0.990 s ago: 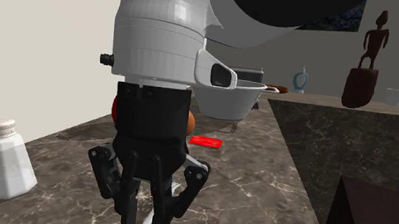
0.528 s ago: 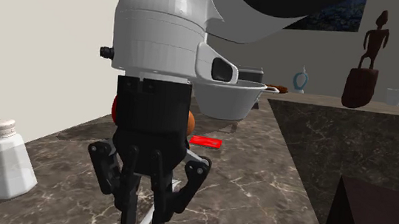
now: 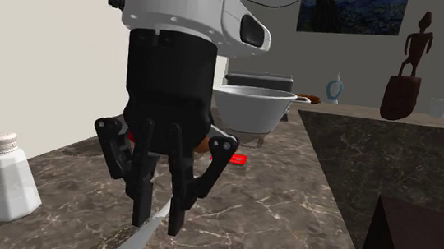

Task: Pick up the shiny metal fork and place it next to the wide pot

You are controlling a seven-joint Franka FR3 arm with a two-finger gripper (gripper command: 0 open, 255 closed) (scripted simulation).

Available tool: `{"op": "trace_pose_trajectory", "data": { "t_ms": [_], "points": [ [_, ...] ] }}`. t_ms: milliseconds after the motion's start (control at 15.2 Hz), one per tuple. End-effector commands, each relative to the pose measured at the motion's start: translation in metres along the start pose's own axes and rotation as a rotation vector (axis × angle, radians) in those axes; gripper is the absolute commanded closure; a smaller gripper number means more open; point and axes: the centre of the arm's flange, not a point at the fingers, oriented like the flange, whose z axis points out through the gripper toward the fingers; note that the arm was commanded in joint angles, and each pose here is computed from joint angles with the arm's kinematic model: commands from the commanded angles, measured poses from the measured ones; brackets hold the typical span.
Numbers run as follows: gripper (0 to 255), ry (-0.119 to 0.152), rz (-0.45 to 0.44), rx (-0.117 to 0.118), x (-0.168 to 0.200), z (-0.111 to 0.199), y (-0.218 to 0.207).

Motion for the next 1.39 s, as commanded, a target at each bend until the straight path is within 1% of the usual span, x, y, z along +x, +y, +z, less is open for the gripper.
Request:
{"op": "trace_pose_trajectory", "data": {
  "t_ms": [0,1320],
  "points": [
    [255,0.0,0.0,0.0,-0.001,-0.011,0.0],
    [255,0.0,0.0,0.0,-0.017,-0.115,-0.002]
  ]
}}
